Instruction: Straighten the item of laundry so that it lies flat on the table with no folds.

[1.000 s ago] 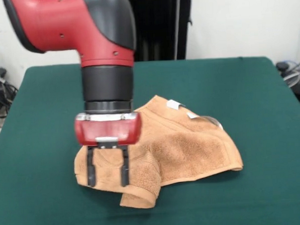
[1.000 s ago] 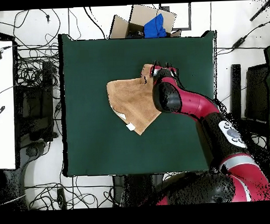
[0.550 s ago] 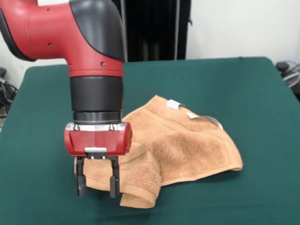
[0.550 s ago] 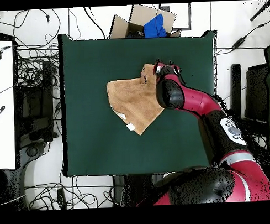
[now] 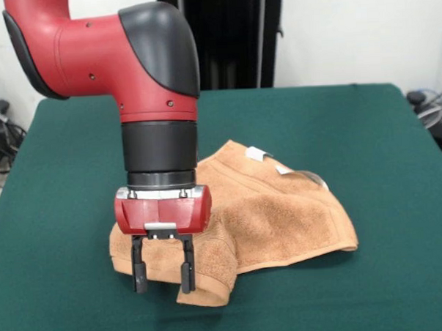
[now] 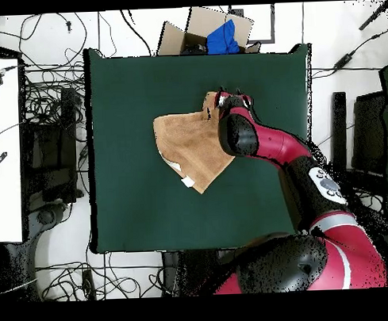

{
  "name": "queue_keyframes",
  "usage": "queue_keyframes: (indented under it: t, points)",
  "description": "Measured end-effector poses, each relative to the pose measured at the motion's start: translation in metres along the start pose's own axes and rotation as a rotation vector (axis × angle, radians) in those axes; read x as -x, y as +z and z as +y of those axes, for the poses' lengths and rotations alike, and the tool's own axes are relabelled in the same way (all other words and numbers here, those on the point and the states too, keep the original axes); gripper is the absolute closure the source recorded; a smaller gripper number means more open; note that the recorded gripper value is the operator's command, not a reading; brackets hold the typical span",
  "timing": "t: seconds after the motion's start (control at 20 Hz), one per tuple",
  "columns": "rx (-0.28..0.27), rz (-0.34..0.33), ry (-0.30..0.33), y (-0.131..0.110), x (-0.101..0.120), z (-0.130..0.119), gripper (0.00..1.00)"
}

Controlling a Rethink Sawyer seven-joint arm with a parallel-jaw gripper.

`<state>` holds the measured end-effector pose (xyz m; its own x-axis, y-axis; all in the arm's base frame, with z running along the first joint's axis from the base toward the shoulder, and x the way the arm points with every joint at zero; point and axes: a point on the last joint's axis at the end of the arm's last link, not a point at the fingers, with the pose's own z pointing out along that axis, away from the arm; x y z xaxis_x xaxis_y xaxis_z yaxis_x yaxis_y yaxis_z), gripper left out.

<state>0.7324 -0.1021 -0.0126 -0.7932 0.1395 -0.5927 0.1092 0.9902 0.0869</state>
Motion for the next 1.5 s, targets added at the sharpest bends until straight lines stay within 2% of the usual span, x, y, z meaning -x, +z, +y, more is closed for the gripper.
queue_keyframes:
  t: [0.7,1.5]
  points:
    - [0.001,0.0,-0.004,-0.003,0.001,0.002,0.0]
    - [0.003,-0.019,-0.046,-0.037,0.021,0.016,0.0]
